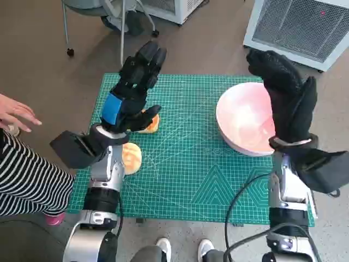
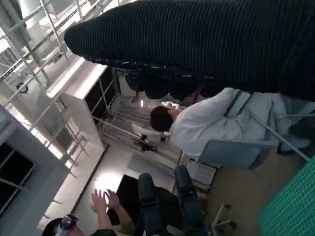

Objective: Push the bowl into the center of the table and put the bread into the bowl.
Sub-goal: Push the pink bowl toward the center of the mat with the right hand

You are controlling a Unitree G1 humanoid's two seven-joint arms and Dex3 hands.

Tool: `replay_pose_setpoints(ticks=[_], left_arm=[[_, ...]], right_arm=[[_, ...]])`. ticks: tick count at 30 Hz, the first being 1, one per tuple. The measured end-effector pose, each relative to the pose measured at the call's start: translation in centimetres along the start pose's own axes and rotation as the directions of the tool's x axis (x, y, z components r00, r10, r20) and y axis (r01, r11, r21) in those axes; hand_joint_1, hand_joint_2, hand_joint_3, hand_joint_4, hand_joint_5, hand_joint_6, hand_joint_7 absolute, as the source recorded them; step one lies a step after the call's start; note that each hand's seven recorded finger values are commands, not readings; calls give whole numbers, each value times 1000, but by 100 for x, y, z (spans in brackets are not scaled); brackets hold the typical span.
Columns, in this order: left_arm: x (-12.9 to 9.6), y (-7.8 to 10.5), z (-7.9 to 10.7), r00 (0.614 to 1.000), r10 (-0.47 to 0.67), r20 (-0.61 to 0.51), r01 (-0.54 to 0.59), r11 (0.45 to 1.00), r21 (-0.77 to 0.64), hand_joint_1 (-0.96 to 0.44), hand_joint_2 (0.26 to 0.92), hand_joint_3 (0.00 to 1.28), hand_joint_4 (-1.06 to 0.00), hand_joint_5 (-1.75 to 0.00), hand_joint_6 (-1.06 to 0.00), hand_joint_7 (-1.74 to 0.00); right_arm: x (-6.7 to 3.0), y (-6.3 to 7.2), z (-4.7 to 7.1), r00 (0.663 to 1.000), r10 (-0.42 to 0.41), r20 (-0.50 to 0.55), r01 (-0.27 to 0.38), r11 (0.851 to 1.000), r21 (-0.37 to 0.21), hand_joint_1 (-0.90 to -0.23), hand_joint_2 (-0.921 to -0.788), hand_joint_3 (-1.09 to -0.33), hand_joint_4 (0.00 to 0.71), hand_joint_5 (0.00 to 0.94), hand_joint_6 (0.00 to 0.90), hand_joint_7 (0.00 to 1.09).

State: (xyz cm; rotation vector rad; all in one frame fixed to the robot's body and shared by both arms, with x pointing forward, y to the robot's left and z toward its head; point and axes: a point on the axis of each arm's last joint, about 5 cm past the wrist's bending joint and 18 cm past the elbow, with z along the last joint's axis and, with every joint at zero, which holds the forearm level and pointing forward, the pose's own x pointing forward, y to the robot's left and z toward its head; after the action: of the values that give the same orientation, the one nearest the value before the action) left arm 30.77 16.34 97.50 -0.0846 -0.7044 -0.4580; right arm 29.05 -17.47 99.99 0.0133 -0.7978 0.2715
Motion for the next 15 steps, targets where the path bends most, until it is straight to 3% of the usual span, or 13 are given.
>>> replay_pose_setpoints(ticks=[15], left_arm=[[1, -2, -1, 1000, 5, -1, -5, 1000, 1, -708, 921, 318, -93, -3, 1, -380]], right_arm=[[0, 0, 0, 1000, 3, 0, -3, 1000, 0, -719, -921, -668, 196, 0, 98, 387]])
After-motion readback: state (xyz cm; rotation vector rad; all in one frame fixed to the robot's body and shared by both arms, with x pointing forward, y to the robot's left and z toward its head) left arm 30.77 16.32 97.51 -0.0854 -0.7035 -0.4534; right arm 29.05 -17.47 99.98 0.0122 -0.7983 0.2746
